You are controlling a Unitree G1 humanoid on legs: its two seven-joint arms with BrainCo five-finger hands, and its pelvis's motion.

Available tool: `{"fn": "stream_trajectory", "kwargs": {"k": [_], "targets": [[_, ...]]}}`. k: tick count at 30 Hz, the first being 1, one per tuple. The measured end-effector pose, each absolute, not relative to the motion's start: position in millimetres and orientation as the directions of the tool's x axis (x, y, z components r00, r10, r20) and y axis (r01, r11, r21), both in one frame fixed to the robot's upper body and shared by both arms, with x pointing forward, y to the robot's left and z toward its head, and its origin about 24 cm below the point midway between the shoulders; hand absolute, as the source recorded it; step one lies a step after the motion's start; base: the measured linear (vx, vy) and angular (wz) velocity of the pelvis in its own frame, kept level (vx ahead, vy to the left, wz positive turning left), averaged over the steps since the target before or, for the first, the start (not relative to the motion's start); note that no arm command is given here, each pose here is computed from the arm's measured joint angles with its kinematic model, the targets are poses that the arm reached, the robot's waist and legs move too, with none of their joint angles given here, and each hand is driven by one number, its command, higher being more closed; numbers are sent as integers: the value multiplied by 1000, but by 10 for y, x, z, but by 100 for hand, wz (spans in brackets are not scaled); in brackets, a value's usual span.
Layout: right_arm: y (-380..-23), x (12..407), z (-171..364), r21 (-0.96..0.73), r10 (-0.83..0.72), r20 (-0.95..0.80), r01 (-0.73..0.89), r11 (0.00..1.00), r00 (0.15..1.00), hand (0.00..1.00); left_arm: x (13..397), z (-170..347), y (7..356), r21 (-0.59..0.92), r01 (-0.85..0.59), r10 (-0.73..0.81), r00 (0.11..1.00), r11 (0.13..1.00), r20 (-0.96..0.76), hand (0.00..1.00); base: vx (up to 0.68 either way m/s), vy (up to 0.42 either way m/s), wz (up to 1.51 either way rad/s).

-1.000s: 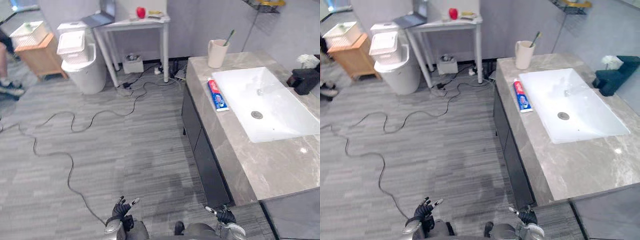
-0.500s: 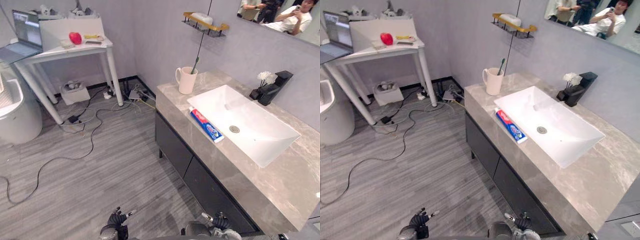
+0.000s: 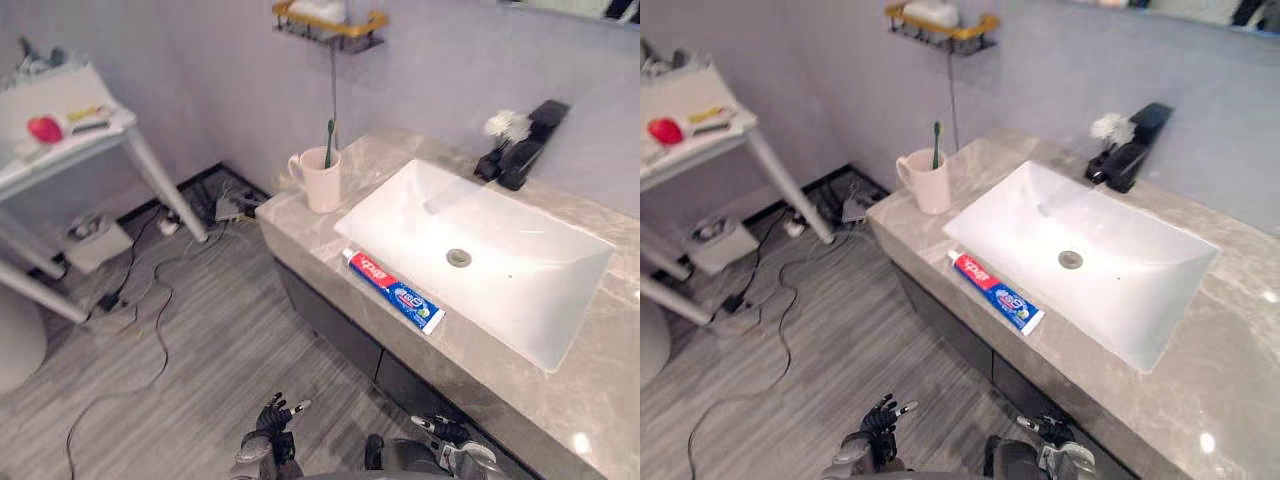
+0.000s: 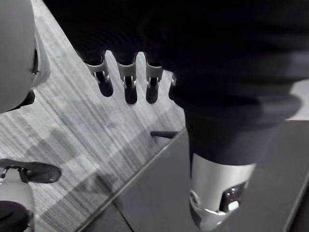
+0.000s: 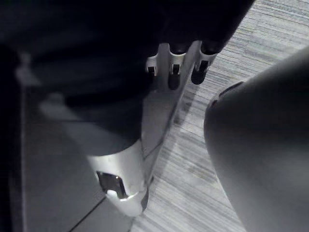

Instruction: Organize washtable

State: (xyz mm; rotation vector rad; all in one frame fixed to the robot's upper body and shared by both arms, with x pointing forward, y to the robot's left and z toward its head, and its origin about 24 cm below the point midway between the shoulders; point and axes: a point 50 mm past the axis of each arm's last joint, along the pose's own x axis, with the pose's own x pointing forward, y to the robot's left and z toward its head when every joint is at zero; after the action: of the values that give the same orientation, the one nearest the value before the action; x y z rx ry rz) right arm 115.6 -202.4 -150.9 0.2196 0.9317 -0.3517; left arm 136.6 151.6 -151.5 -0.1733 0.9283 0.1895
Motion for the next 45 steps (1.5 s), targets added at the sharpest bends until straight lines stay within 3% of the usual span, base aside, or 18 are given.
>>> {"fn": "stream_trajectory", "kwargs": {"k": [5,17,22,36,45], "targets": [[-1943,1010,-1556,24,-199,-832,391,920,518,0,1269,-1543,1645,-29,-249,119,561,968,-819,0,95,249,-136],[-1931,1108,-1535,1,-177,-821,311,950,543,0,1170,-1579,1681,-19,-267,131,534,964,-835,0,20,105,-88],[-1983,1049,-1573,-19,-192,-839,325,946,509,0,1126,-1602,1725,15,-189,112,514,982,-850,0,100,-98,-36],[-2006,1021,-1576,-19,-203,-840,347,938,502,0,1104,-1583,1810,9,-285,163,522,959,-837,0,76,9,-32],[-1975,991,-1589,-16,-198,-847,349,937,493,0,977,-1631,1882,35,-339,191,440,940,-878,0,168,155,3]]}}
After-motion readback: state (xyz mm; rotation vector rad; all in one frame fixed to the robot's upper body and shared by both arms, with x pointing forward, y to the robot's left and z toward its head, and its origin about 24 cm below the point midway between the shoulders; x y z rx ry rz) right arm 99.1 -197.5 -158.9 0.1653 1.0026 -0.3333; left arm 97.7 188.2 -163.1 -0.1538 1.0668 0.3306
